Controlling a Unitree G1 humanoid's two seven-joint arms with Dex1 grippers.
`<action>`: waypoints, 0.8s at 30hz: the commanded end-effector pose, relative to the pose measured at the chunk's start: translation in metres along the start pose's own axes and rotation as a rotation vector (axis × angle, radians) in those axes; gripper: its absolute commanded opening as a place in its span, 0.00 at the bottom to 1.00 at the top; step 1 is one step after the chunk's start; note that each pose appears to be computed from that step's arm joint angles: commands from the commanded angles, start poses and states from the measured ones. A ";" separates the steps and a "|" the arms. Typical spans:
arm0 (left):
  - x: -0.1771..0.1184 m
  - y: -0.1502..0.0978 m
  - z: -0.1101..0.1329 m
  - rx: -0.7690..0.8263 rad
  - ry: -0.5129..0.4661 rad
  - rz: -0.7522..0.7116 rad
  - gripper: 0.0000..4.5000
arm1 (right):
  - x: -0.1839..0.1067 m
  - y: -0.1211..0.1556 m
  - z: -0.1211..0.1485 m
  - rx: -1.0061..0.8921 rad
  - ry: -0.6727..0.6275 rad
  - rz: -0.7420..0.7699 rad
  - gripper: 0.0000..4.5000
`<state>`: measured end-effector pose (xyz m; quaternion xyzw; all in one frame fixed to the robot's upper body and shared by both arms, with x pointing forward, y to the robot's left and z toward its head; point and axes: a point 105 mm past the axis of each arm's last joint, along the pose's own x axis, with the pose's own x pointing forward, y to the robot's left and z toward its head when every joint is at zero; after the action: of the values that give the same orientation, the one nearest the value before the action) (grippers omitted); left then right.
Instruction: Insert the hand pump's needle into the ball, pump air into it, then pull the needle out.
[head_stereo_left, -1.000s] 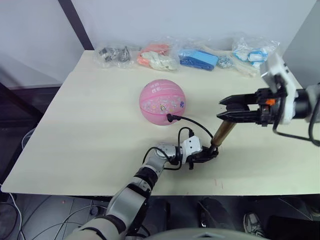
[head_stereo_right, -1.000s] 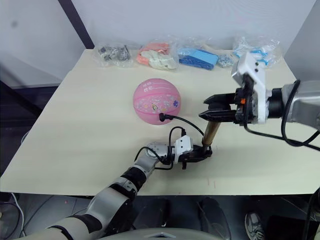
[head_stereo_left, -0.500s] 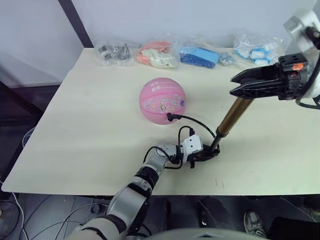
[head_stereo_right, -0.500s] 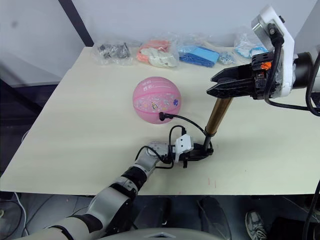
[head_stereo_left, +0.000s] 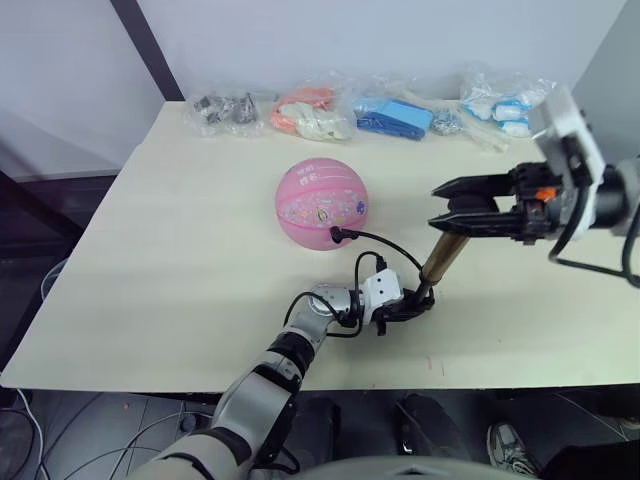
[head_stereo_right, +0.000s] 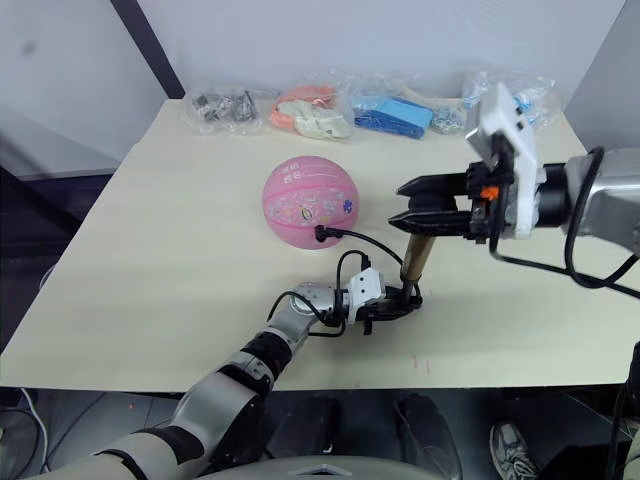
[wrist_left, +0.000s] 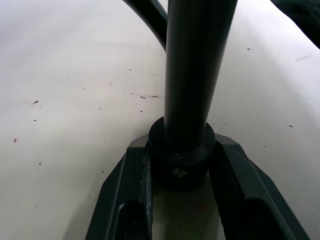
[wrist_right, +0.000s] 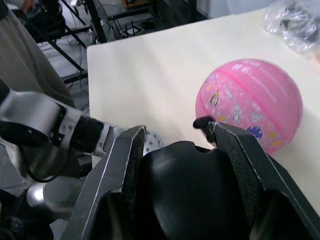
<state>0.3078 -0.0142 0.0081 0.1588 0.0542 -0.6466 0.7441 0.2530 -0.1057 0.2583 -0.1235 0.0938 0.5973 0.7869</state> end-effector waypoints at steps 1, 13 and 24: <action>-0.006 -0.013 -0.025 -0.076 0.065 -0.020 0.25 | 0.019 0.006 -0.038 0.046 0.094 0.021 0.39; -0.006 -0.014 -0.025 -0.084 0.055 -0.007 0.25 | 0.051 0.005 -0.098 0.077 0.164 -0.024 0.39; -0.017 -0.012 -0.034 -0.099 0.085 0.021 0.25 | 0.030 -0.001 -0.052 -0.015 0.041 -0.052 0.39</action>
<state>0.3040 -0.0085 0.0038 0.1548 0.0585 -0.6400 0.7504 0.2665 -0.0946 0.1813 -0.1425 0.1266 0.5605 0.8059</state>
